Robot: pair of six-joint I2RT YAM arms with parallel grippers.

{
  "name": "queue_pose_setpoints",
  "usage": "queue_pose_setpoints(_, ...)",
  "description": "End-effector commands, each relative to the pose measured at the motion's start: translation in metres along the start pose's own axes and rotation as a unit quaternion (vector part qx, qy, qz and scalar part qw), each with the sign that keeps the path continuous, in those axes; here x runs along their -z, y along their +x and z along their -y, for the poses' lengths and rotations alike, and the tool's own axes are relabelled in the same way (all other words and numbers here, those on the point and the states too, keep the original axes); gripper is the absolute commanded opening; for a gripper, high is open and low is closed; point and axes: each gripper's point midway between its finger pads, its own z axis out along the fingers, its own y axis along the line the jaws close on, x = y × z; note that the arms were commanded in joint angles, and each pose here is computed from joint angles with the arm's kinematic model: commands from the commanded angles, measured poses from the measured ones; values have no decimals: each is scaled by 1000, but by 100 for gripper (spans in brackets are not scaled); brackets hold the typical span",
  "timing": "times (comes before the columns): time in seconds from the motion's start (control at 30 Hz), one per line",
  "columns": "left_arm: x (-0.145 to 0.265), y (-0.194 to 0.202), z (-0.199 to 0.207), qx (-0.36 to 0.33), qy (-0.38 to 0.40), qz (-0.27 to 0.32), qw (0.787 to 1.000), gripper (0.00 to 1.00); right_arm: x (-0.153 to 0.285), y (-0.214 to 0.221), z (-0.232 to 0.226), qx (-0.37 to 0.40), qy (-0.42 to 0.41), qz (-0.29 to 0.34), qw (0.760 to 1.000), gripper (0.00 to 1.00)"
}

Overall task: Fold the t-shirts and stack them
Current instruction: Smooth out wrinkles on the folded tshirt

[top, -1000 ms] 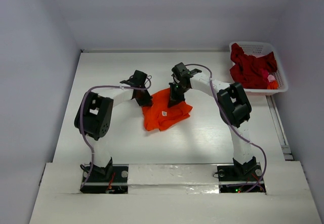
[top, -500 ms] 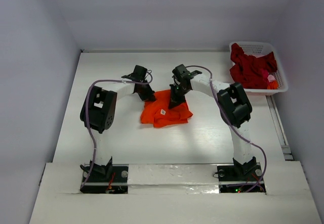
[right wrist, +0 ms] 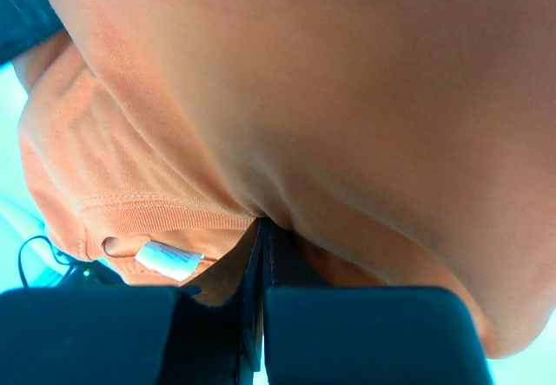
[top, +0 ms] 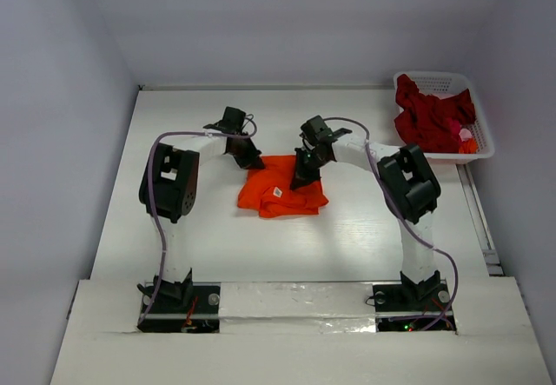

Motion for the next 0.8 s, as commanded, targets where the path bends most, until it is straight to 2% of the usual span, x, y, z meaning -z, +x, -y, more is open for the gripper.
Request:
queue_pose_setpoints(0.0,-13,-18,-64,3,-105,25,994,0,3,9,19,-12,25,-6,1000,0)
queue_pose_setpoints(0.33,-16,-18,-71,7,-109,22,994,0,9,4,50,-31,46,4,998,0)
queue_pose_setpoints(0.77,-19,-32,-63,9,-101,28,994,0,14,5,63,-37,56,9,998,0)
